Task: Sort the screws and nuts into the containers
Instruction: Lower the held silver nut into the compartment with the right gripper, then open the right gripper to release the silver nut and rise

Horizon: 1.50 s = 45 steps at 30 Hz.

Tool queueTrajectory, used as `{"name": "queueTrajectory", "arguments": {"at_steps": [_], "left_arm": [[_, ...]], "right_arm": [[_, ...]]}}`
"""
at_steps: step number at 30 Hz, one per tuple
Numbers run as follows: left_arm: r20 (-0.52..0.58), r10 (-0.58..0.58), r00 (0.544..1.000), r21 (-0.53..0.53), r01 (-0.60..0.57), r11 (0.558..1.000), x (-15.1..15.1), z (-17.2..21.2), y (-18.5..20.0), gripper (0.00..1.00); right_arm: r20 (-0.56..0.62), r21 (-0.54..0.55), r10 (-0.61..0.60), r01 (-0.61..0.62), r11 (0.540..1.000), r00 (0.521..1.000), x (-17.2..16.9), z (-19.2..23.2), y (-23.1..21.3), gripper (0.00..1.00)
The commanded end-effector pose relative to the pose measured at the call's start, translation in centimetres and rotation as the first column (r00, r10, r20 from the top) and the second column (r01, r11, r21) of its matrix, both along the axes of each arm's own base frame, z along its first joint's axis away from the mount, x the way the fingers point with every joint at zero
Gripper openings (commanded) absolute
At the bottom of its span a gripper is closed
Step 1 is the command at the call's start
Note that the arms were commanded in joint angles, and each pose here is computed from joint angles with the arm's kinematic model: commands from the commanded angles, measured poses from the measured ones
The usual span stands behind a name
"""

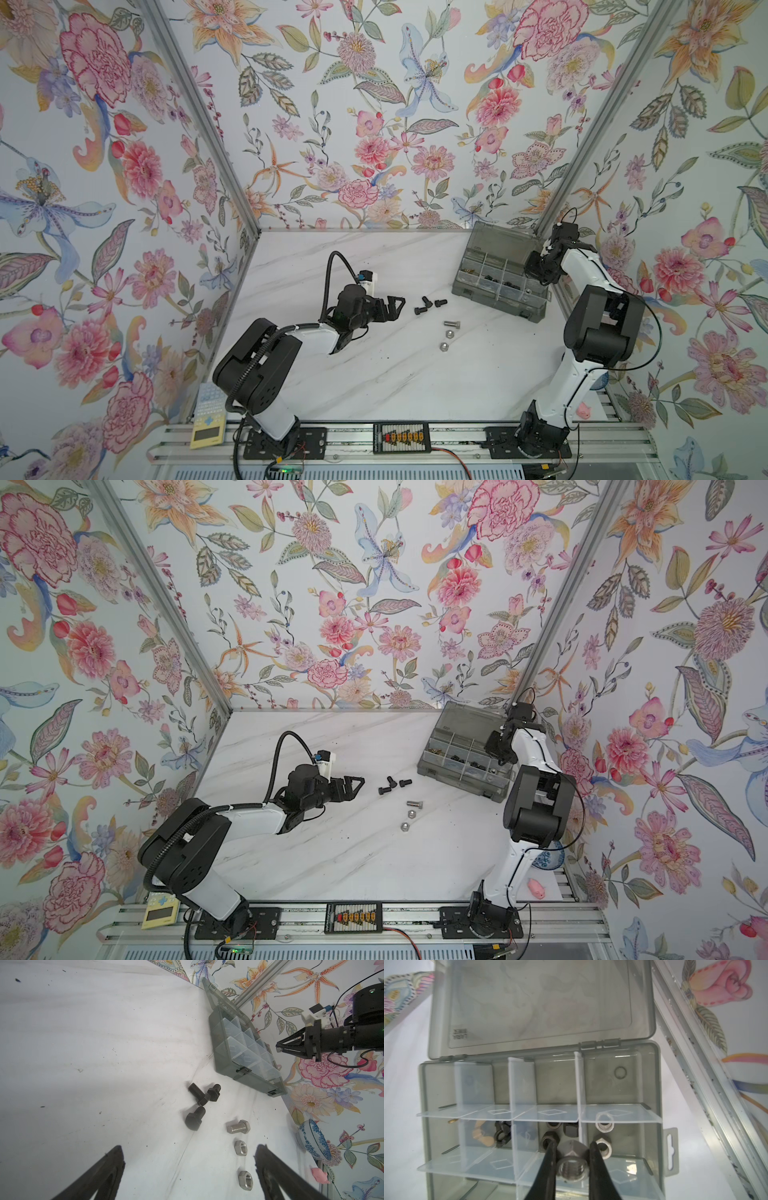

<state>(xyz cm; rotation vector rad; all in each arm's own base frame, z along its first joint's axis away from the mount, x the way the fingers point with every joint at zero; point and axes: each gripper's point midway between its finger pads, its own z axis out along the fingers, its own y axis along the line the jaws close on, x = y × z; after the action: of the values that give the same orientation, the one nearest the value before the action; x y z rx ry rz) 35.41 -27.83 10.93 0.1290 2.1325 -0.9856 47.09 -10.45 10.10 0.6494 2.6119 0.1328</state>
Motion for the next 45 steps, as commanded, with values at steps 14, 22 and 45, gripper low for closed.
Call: {"name": "queueTrajectory", "arguments": {"at_steps": [14, 22, 45], "left_arm": [[0.016, 0.0, 1.0, -0.012, 0.001, 1.0, 0.0, 0.5, -0.3, 0.99], [0.021, 0.001, 1.0, -0.009, -0.001, 1.0, 0.1, 0.8, -0.2, 0.99], [0.028, 0.01, 1.0, 0.02, -0.01, 1.0, 0.2, 1.5, 0.0, 0.99]], "right_arm": [[-0.094, 0.021, -0.008, 0.01, 1.0, 0.996, -1.1, -3.2, -1.6, 0.0], [-0.09, 0.02, -0.007, 0.009, 1.0, 0.996, -1.0, -3.1, -1.6, 0.29], [0.025, 0.066, 0.201, -0.202, 0.977, 0.979, -8.0, 4.3, 10.9, 0.53]]}}
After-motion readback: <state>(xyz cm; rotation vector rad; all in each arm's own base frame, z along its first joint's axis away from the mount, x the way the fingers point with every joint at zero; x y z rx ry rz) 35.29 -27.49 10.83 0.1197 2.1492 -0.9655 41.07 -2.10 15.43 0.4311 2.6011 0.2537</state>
